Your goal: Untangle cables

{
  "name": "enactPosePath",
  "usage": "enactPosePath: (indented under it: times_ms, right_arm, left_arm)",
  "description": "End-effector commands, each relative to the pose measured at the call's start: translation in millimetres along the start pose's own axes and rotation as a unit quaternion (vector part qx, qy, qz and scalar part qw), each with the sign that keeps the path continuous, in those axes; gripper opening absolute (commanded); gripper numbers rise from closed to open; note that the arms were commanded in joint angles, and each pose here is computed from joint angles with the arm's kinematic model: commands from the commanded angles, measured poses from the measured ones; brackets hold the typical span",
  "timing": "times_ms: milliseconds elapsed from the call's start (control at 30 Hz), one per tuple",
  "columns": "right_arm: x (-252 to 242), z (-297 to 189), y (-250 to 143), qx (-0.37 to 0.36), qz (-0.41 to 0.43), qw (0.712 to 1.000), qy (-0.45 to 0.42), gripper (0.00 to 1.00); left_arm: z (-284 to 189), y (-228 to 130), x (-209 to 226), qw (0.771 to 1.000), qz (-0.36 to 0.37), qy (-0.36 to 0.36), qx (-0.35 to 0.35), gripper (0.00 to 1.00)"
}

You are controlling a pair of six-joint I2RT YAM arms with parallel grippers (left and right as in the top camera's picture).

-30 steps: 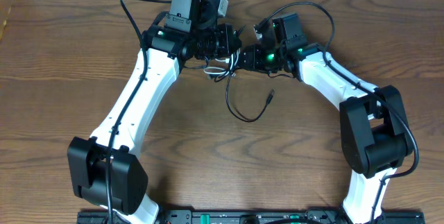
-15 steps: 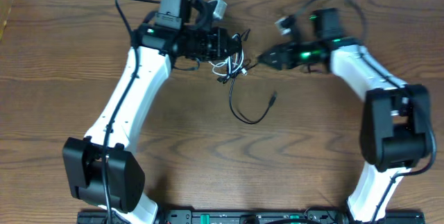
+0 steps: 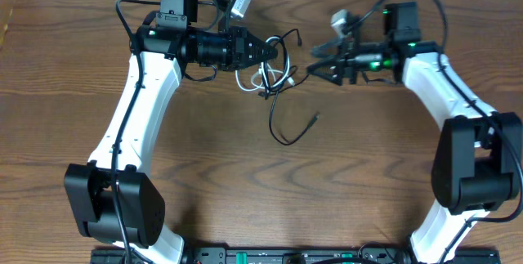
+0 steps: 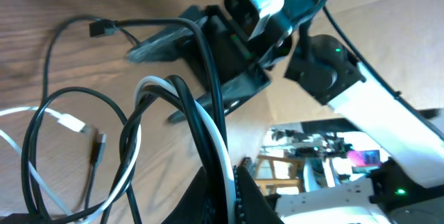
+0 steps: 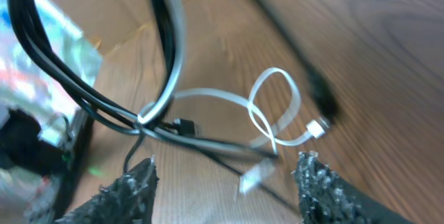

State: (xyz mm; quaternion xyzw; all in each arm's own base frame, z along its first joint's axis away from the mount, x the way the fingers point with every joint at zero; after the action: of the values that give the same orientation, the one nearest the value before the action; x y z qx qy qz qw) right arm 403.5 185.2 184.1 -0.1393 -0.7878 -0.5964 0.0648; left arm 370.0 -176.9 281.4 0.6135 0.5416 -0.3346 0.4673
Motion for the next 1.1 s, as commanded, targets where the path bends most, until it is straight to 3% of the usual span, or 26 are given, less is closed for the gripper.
enactPosePath:
  times_ms: [0, 267, 400, 567, 733, 900, 1067]
  right_arm:
    - [10, 16, 7, 0.014, -0.071, 0.997, 0.006, 0.55]
    - [28, 52, 2, 0.054, -0.108, 0.993, 0.020, 0.44]
    - [35, 59, -7, 0.077, -0.107, 0.991, 0.027, 0.30]
    - [40, 55, -12, 0.083, -0.081, 0.993, 0.037, 0.01]
    - [52, 37, 12, 0.020, -0.036, 0.996, 0.075, 0.01]
    - [79, 9, 57, -0.030, -0.080, 0.992, 0.088, 0.01]
    - [100, -25, 100, -0.054, -0.101, 0.992, 0.047, 0.01]
  left_arm:
    - [-1, -4, -11, 0.999, 0.012, -0.034, 0.015, 0.08]
    - [-1, -4, -10, 0.999, 0.010, -0.034, 0.015, 0.07]
    - [-1, -4, -10, 0.999, 0.011, -0.034, 0.015, 0.08]
    - [-1, -3, -7, 1.000, 0.011, -0.022, 0.010, 0.07]
    - [-1, 5, 13, 0.998, 0.006, 0.056, -0.022, 0.07]
    - [-10, 13, 46, 0.982, -0.024, 0.177, -0.066, 0.07]
    - [-14, 14, 56, 0.973, -0.030, 0.216, -0.077, 0.07]
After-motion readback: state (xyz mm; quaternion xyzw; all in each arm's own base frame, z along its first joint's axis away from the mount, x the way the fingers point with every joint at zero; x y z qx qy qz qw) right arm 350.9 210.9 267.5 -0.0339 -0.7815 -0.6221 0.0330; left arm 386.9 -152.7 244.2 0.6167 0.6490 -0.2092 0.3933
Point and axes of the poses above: each gripper's point midway between its finger pads, its own z axis out along the fingers, its own x axis along the line the jaws close on, y = z × x, the point moved 4 cm from there along -z, back along the fingers, and after that the axes turned 9 degrees about -z, right-handed, at the moved point
